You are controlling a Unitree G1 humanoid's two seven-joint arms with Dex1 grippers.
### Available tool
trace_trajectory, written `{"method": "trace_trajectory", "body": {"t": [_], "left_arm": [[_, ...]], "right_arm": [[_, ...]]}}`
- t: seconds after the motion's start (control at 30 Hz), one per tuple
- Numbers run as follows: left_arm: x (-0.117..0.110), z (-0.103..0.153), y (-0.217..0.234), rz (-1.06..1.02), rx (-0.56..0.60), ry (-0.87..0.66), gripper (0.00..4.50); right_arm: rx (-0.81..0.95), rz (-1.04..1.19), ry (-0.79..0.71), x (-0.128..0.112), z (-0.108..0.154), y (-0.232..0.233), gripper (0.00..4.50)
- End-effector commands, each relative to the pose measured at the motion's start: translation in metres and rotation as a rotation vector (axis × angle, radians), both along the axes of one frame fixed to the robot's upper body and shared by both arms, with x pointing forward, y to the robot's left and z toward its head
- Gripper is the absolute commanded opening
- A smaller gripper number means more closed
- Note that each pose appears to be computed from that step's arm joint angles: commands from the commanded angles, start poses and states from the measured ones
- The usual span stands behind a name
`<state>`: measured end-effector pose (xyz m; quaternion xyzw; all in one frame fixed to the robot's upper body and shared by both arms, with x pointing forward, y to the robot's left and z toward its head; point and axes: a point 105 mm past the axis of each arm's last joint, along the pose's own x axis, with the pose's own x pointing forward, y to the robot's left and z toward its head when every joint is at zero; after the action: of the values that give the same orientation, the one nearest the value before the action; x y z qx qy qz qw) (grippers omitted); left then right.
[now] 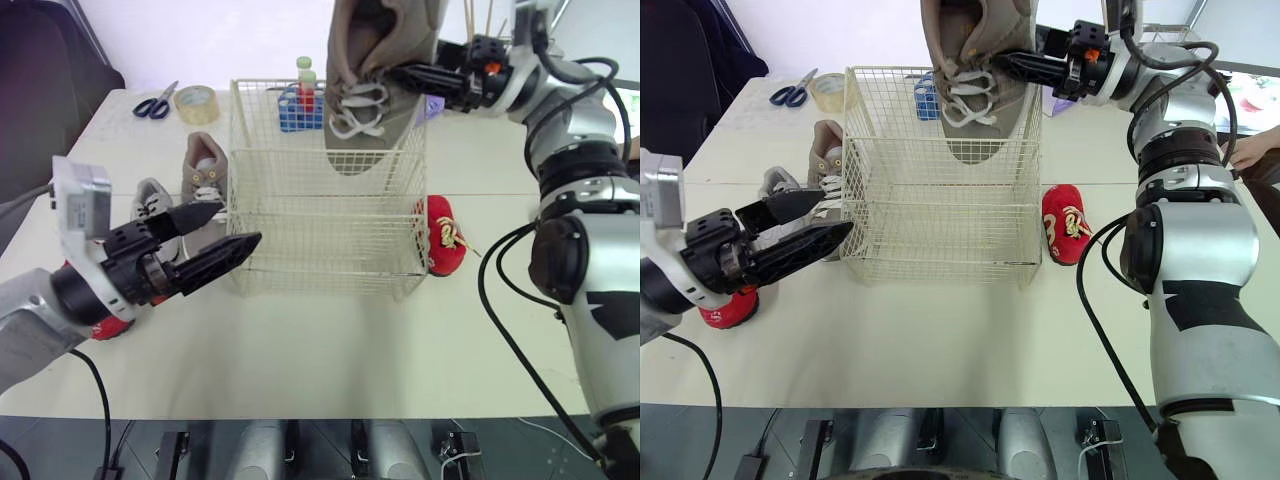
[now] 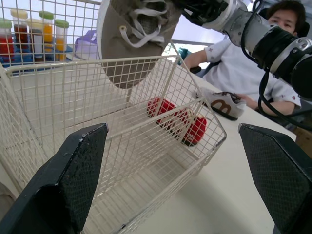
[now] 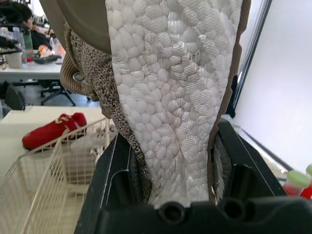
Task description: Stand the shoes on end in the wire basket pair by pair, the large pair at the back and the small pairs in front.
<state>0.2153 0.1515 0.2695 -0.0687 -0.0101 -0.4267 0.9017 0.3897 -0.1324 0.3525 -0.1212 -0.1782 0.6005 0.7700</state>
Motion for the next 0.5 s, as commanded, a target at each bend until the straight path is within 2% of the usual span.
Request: {"method": "trace_trajectory", "body": {"t": [0.03, 0.27, 0.47, 0.5], "left_arm": [[-0.001, 0.007, -0.002, -0.022, -0.012, -0.028, 4.46], [0.004, 0.005, -0.005, -0.043, -0.011, -0.017, 4.46], [0.007, 0.004, -0.006, -0.047, -0.005, -0.013, 4.46], [0.007, 0.004, -0.006, -0.048, -0.005, -0.012, 4.50]], "right_arm": [[0.001, -0.005, -0.027, -0.003, 0.005, -0.007, 1.36], [-0.002, -0.052, 0.060, 0.007, -0.026, -0.013, 1.36], [0.008, -0.045, 0.097, 0.007, -0.036, -0.015, 1.36], [0.009, -0.043, 0.100, 0.007, -0.036, -0.016, 2.35]]}}
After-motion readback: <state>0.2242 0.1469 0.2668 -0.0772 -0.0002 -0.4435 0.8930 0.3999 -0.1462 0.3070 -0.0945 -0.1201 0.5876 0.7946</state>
